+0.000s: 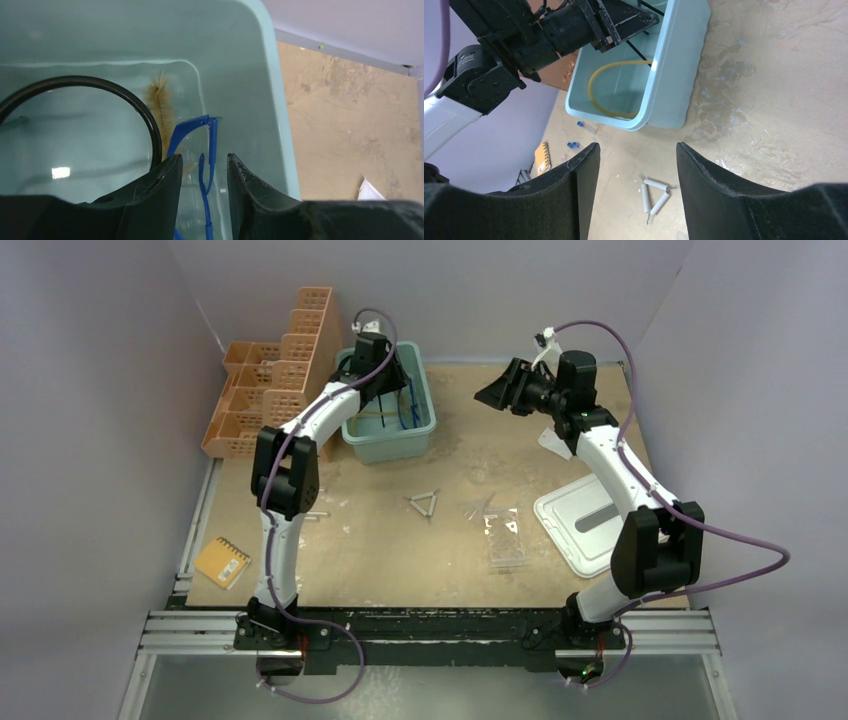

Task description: Organize the chemistry lab equipment

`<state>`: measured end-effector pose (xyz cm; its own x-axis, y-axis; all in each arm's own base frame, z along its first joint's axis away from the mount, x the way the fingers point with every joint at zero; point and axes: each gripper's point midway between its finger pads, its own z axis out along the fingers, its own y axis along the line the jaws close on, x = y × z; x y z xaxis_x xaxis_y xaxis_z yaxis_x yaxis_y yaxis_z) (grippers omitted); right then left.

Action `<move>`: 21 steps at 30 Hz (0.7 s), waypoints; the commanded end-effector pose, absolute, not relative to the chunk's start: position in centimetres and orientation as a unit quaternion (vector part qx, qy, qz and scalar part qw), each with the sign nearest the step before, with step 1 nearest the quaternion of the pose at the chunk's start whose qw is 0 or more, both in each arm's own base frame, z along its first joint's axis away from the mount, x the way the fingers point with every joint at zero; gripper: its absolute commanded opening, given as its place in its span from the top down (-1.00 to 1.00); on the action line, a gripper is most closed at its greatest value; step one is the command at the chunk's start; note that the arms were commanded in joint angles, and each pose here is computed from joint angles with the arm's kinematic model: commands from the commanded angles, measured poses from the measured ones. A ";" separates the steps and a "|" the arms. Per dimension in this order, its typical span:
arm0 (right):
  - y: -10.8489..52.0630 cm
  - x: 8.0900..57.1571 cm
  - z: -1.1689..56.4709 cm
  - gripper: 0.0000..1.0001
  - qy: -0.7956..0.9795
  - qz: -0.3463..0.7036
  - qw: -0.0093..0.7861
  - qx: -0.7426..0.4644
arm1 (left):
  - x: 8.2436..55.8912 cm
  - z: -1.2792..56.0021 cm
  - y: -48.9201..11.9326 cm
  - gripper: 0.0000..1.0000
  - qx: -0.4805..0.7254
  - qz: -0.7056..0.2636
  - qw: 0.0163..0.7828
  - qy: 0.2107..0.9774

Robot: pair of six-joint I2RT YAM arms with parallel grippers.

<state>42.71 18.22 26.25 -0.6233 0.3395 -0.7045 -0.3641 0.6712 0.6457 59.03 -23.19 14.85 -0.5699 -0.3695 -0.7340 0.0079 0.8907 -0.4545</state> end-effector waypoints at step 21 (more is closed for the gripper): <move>12.3 40.2 17.5 -0.34 0.907 0.203 0.351 0.116 | 43.8 28.4 -29.9 -0.41 0.102 -0.263 0.506 0.815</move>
